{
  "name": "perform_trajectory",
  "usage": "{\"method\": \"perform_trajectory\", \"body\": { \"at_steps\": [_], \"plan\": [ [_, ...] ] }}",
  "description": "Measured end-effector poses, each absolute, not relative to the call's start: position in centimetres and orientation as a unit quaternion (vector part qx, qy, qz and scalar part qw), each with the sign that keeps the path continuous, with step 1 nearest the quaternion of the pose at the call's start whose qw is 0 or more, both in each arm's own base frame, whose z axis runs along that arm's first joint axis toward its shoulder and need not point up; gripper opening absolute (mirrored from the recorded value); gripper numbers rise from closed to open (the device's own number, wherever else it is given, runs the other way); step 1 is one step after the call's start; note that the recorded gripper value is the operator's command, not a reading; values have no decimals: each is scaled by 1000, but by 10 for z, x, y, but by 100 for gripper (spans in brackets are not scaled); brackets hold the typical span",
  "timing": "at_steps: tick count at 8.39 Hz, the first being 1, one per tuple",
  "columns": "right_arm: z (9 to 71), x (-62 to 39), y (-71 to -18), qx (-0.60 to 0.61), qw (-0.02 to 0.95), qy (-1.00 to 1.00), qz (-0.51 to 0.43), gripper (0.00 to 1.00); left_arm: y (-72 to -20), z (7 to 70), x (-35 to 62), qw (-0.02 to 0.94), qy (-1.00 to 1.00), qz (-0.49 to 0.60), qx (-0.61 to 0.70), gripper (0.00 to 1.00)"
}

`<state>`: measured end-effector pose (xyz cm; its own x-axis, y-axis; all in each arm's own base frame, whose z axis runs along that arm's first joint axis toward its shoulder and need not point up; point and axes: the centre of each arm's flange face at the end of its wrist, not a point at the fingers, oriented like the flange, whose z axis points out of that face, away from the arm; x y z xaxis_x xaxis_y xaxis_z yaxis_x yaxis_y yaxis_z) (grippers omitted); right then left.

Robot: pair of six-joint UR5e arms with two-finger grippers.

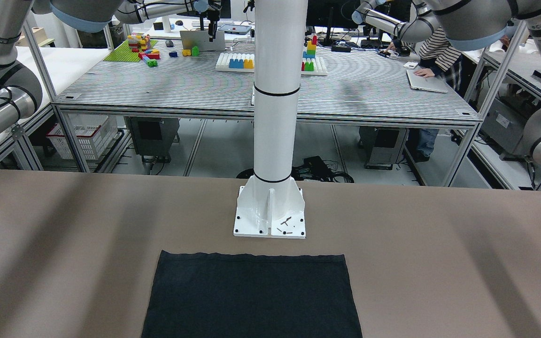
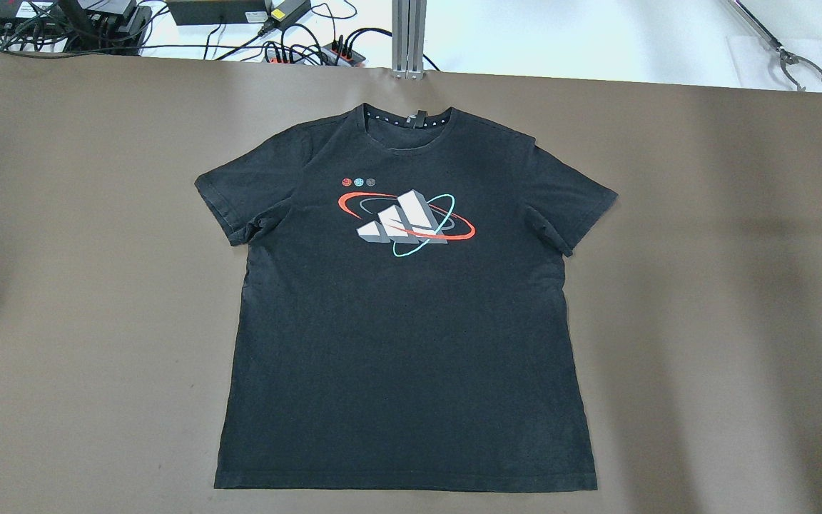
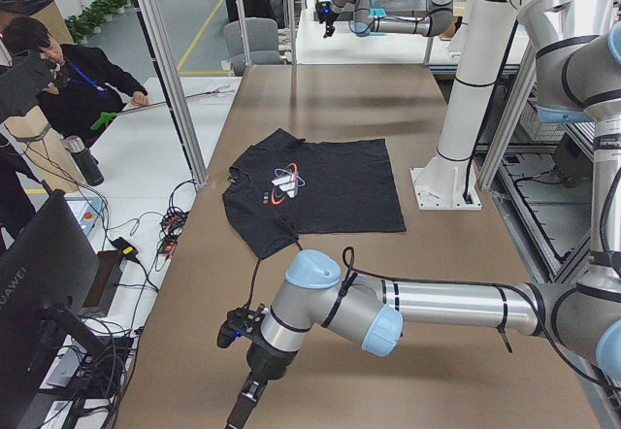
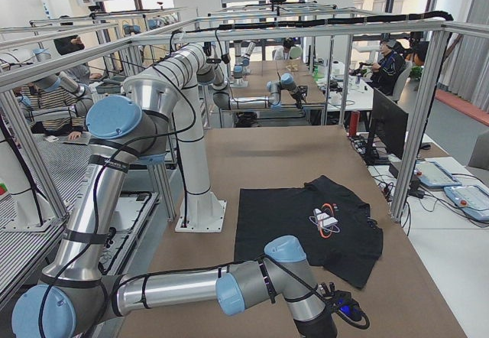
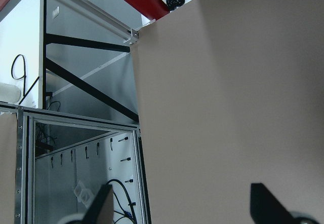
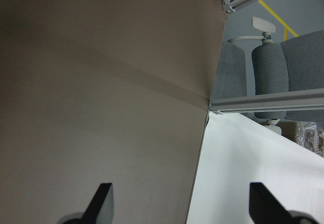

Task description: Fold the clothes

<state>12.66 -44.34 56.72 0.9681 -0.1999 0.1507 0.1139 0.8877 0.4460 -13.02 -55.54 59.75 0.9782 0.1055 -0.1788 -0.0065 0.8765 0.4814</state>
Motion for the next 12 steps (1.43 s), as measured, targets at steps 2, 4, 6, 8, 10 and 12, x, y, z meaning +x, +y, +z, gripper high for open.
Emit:
{"method": "perform_trajectory", "body": {
  "at_steps": [2, 4, 6, 8, 10, 12],
  "plan": [
    [561, 119, -472, 228, 965, -98, -87, 93, -587, 574, -93, 957, 112, 63, 261, 94],
    [549, 74, -543, 232, 961, -118, -90, 93, -637, 548, -40, 947, 149, 99, 268, 95],
    [528, -16, -600, 224, 959, -159, -65, 94, -682, 516, 20, 935, 220, 101, 259, 95],
    [495, -115, -624, 223, 952, -204, -51, 94, -709, 479, 96, 924, 274, 104, 246, 95],
    [470, -187, -633, 219, 942, -249, -44, 94, -723, 455, 175, 908, 332, 106, 234, 95],
    [468, -231, -635, 223, 930, -289, -37, 94, -722, 445, 247, 893, 383, 89, 222, 95]
  ]
}}
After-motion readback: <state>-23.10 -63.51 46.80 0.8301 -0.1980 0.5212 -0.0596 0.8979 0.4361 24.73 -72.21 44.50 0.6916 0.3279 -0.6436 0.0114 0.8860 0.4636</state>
